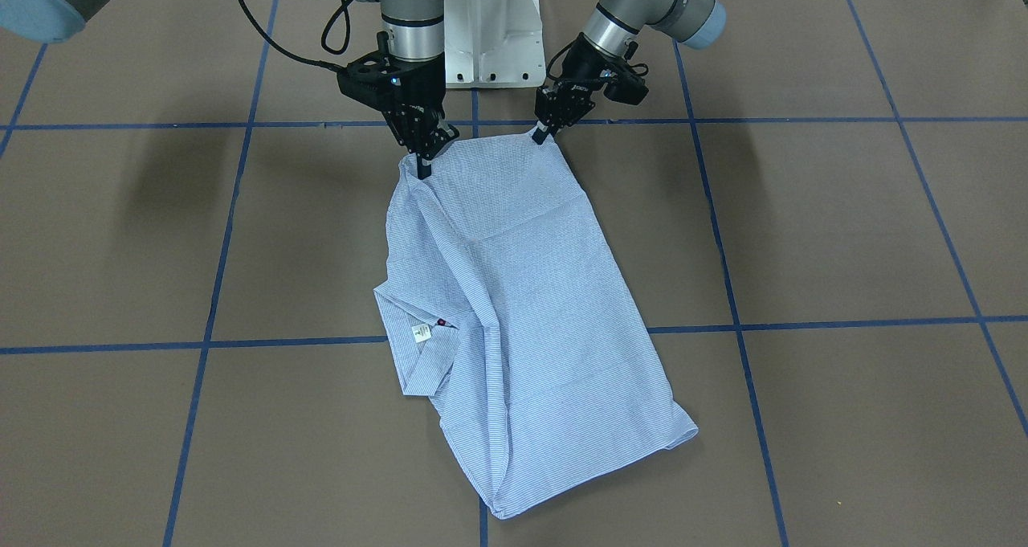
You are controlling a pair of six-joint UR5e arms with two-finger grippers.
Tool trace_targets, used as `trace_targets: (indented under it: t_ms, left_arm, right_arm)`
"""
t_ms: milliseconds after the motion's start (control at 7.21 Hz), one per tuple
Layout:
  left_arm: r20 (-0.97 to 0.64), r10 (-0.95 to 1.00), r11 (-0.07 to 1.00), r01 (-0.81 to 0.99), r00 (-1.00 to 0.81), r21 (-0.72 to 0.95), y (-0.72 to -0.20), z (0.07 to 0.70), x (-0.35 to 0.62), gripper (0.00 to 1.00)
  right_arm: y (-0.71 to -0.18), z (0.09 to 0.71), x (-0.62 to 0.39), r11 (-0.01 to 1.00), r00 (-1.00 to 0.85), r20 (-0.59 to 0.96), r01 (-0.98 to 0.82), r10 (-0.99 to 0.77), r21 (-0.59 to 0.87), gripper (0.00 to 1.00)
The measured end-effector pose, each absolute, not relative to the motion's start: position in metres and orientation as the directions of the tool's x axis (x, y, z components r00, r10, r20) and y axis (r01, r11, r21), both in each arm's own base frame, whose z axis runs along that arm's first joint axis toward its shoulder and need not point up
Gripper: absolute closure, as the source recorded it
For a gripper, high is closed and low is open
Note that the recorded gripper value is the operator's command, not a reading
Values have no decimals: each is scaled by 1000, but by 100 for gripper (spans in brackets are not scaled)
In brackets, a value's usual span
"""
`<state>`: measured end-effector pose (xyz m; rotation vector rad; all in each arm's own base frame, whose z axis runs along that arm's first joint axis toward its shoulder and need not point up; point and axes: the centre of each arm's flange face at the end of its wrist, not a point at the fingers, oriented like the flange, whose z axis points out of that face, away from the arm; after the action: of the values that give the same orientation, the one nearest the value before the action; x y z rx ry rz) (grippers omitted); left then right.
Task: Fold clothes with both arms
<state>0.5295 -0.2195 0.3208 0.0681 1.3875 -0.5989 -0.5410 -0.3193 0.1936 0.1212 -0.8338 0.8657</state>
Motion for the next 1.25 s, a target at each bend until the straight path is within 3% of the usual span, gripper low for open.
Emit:
trace_targets:
  t_ms: [416,970,1248]
  left_arm:
    - [-941,-338,865,387,-21,-319,-217,279,476,100]
    - [-939,-341,893,297,-48,-339,-206,185,380,100]
    - [-948,-316,892,350,26,-288,-243,182,362,100]
  right_arm:
    - [-302,196,-522,679,365,703,-698,611,-228,100]
    - [-223,150,-423,730,395,711,-638,582,-244,100]
    - [-229,148,-421,722,410,698,-656,587,-222,100]
